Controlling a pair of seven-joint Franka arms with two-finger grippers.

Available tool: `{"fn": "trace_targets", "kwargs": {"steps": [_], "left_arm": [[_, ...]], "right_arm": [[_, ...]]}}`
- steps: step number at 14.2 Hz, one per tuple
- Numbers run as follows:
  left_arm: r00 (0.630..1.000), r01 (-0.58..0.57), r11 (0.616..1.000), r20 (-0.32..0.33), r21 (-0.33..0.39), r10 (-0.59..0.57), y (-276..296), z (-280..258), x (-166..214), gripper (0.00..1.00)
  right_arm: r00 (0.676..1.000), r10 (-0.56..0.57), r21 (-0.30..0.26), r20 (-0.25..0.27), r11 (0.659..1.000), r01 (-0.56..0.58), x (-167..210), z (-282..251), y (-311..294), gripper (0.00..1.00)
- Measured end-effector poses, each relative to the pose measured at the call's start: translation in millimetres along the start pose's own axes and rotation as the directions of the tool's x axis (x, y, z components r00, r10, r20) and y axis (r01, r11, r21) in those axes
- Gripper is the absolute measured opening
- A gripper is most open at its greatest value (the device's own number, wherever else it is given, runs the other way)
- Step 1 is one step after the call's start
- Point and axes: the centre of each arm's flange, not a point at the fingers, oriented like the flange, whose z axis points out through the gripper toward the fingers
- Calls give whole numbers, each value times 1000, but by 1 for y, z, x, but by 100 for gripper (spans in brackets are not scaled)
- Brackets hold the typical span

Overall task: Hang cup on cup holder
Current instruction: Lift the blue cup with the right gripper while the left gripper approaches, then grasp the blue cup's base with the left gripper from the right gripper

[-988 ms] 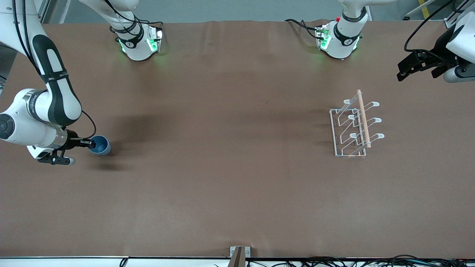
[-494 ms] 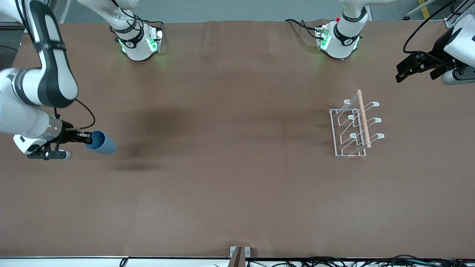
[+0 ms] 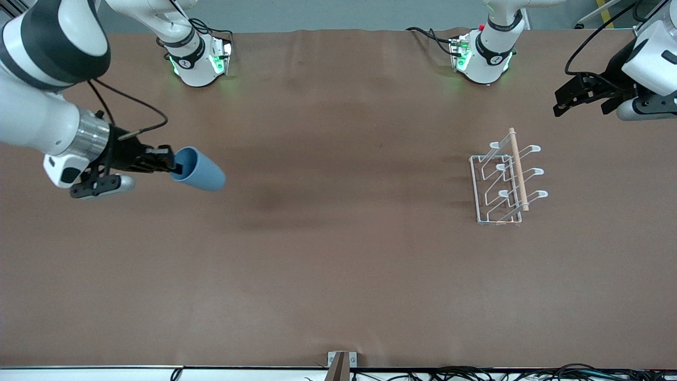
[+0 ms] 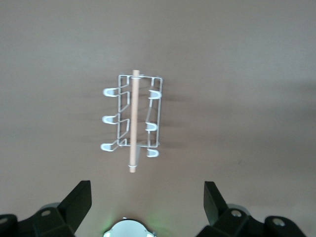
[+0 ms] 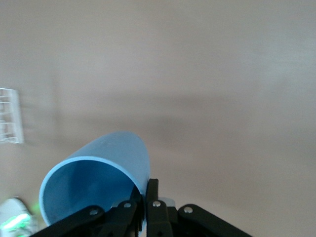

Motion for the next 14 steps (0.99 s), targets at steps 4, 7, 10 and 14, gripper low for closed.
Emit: {"fn": "trace_targets", "kwargs": {"steps": [4, 7, 10, 14], "left_arm": [[993, -74, 991, 78, -115, 83, 49, 28, 5, 100], [980, -121, 959, 124, -255, 157, 98, 53, 12, 100], [962, -207, 890, 83, -407, 262, 140, 63, 16, 100], [874, -459, 763, -78, -455, 479, 162, 54, 13, 100]], "right_arm": [[999, -20, 287, 38, 958, 8, -17, 1, -107, 5], [995, 15, 527, 95, 847, -63, -11, 23, -147, 5], [986, 23, 624, 162, 772, -120, -5, 60, -175, 5], [977, -26, 650, 209, 751, -120, -10, 94, -213, 5]]}}
